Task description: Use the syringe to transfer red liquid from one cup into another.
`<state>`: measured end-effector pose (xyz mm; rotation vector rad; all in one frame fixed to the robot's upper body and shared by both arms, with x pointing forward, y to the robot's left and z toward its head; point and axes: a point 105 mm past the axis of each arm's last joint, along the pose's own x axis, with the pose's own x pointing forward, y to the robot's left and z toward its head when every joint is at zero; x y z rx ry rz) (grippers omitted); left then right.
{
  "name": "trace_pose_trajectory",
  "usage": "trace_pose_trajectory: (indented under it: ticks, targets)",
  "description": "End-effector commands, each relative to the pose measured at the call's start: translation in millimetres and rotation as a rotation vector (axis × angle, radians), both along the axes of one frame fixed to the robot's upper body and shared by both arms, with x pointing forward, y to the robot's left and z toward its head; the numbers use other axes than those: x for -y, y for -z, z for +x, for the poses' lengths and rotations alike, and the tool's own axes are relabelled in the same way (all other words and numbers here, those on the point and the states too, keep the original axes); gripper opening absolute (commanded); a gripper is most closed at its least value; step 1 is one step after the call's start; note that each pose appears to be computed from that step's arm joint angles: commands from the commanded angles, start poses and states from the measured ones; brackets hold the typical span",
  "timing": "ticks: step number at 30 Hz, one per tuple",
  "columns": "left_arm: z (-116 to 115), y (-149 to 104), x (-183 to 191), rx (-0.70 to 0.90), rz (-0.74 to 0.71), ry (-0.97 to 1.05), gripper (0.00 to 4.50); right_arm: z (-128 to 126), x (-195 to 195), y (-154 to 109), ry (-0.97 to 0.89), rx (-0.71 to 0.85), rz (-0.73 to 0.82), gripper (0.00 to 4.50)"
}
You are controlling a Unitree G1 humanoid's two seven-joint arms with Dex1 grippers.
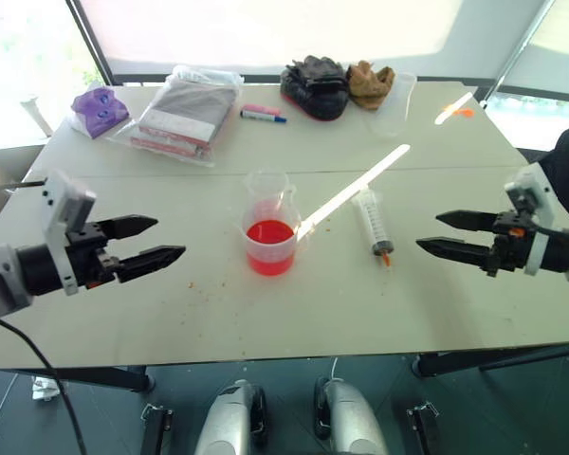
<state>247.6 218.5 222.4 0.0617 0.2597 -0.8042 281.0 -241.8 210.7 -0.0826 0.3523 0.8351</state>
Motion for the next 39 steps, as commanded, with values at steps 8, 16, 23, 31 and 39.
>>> trace_pose_trajectory:
  ticks: [8, 16, 23, 31, 39]
  targets:
    - [4, -11, -3, 0.053, 0.005, -0.01, 4.47, 10, 5, -11, 0.071, -0.025, 0.005, 4.5]
    - [10, -12, -3, 0.077, 0.055, 0.0, 4.47, 15, 6, -8, 0.092, -0.036, -0.05, 4.5]
    - [15, -15, 7, 0.09, 0.058, 0.032, 4.47, 26, 1, -9, 0.094, 0.012, -0.072, 4.5]
    - [32, -28, 14, 0.137, 0.157, 0.102, 4.47, 81, -25, -33, 0.335, -0.235, 0.149, 4.5]
    - [39, -48, 14, 0.181, 0.156, 0.146, 4.47, 105, -63, -35, 0.313, -0.424, 0.1, 4.5]
